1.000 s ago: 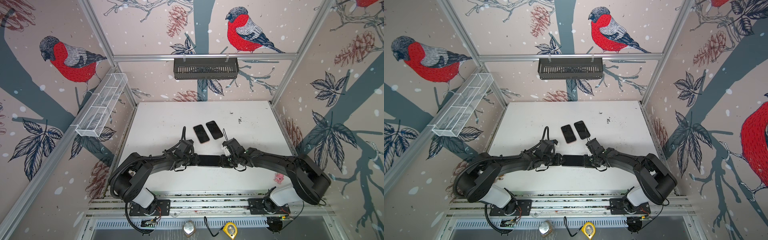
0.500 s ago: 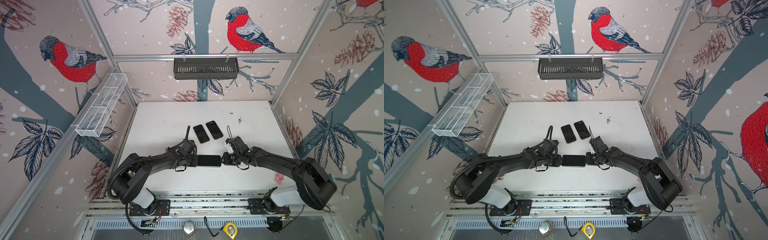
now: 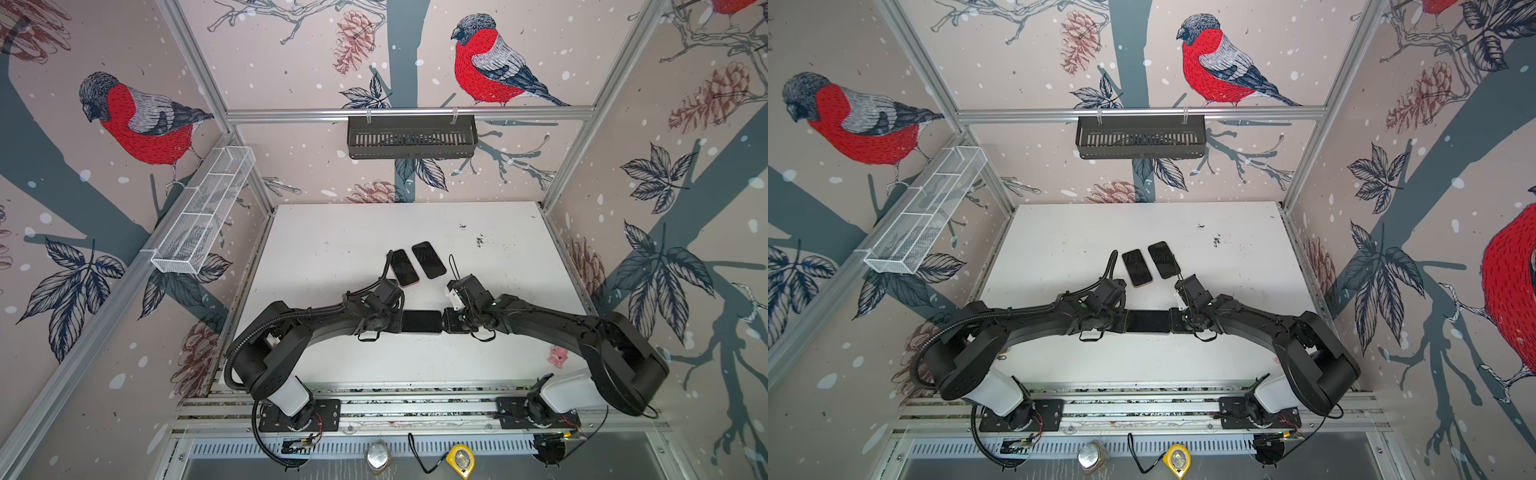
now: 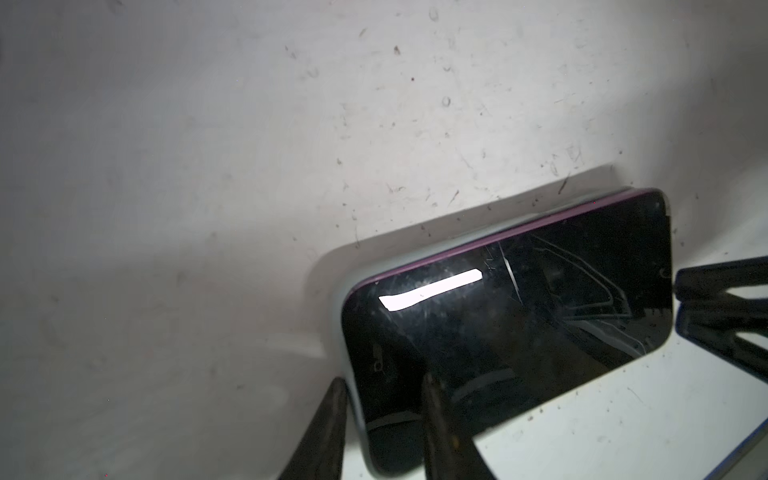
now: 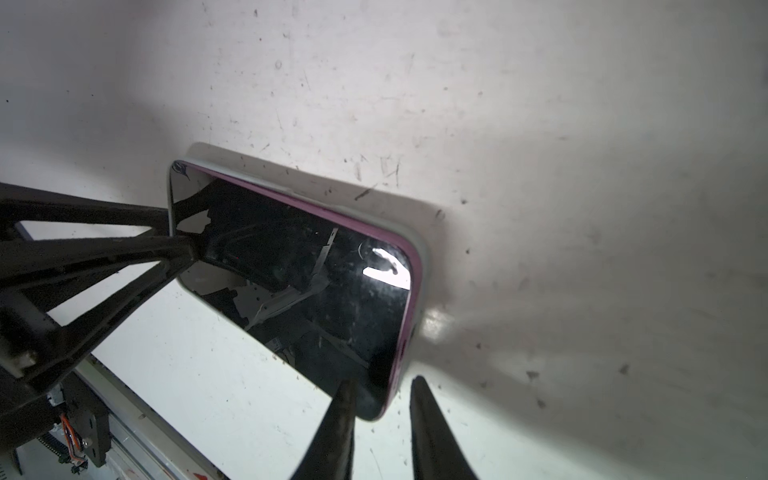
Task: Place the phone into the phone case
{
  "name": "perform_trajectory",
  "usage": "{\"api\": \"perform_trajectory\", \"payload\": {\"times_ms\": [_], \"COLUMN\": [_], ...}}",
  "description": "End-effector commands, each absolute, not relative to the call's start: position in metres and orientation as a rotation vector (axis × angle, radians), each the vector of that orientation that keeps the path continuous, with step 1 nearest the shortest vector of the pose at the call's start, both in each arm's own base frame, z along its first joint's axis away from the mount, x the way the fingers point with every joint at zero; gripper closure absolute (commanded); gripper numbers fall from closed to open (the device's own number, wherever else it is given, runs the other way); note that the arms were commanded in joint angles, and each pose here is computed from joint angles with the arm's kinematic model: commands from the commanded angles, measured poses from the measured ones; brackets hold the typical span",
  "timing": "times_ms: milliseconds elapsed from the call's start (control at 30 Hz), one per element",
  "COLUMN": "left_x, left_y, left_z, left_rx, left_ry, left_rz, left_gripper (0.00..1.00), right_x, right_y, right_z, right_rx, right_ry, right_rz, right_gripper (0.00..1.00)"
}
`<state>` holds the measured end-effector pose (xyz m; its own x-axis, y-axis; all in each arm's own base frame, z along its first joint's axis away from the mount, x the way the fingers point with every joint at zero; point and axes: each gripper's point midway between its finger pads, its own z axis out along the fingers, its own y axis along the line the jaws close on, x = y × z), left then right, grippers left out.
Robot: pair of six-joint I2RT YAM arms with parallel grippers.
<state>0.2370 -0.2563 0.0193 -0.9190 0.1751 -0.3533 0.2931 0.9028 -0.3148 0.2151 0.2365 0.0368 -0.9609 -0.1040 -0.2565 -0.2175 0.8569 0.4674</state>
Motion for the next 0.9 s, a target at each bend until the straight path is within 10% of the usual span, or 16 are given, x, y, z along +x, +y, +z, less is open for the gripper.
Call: {"api": "perform_trajectory", "payload": {"times_ms": [0,867], "left_x": [0.208,0.180], "left_y": [-0.230,-0.243], "left_z": [-0.002,-0.011], "left_rx": [0.374,0.358], "left_ry": [2.892,2.930], "left_rz": [-0.403,-0.658], "left_gripper": [0.69,0.67], "right_x": [0.216,0.209], "right_y": [0.242,0.252], "right_z": [0.039,0.028], "right_rx": [-0.263,-0.296], "right_ry": [2.802,2.824], "right_rz": [0.767,0.744], "right_gripper": [0.75,0.81]}}
